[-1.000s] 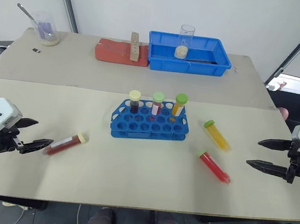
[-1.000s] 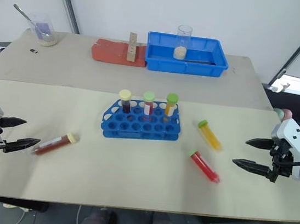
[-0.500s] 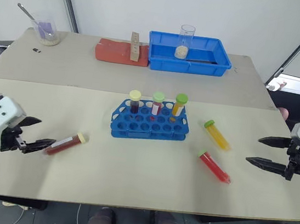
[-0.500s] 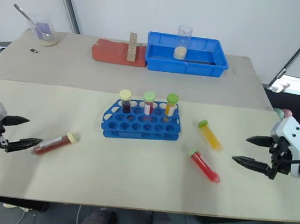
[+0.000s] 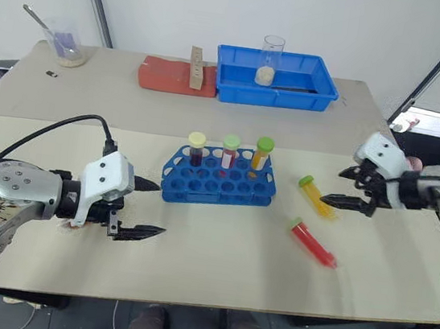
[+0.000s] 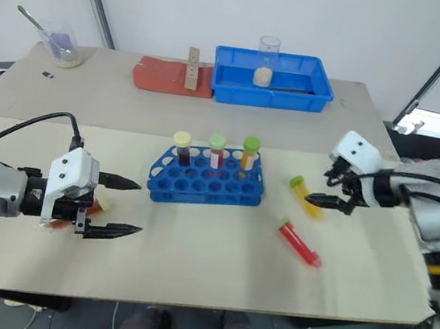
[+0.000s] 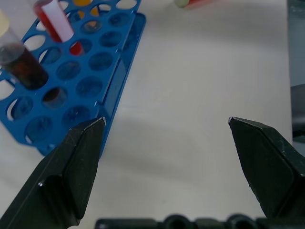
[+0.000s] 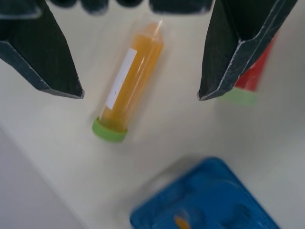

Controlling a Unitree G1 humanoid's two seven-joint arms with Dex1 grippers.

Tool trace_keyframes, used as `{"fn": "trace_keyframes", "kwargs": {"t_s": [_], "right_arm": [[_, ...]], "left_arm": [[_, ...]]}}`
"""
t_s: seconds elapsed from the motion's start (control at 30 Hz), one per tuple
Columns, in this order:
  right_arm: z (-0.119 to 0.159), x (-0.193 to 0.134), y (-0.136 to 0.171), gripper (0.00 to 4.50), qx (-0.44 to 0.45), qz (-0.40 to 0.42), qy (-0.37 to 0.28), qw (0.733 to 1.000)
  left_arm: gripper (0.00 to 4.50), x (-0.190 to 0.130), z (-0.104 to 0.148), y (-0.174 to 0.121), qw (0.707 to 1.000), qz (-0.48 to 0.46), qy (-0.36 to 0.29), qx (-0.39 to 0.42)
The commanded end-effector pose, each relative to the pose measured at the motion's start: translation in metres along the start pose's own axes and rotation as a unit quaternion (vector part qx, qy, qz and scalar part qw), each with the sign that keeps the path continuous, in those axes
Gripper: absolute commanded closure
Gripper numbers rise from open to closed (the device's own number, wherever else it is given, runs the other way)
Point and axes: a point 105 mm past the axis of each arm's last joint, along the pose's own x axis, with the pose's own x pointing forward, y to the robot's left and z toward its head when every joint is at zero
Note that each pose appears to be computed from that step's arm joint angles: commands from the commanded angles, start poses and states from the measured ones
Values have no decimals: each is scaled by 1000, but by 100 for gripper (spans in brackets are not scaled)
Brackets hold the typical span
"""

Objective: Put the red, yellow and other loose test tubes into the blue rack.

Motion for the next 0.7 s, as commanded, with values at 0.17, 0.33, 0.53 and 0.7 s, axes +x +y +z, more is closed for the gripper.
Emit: {"fn": "trace_keyframes", "kwargs": {"t_s": [0.17, 0.33, 0.53, 0.7], "right_arm": [[-10, 30, -32, 24, 38, -16, 83, 996], [-14, 45, -34, 24, 50, 3, 110, 993], [-11, 52, -31, 216, 60, 26, 114, 991], [-9, 54, -28, 355, 64, 38, 113, 991]], "left_arm": [[2, 16, 20, -17, 998, -35, -32, 29], [2, 22, 22, -20, 998, -43, -35, 36], [0, 28, 26, -21, 997, -49, -45, 40], [0, 30, 33, -21, 995, -52, -81, 39]]}}
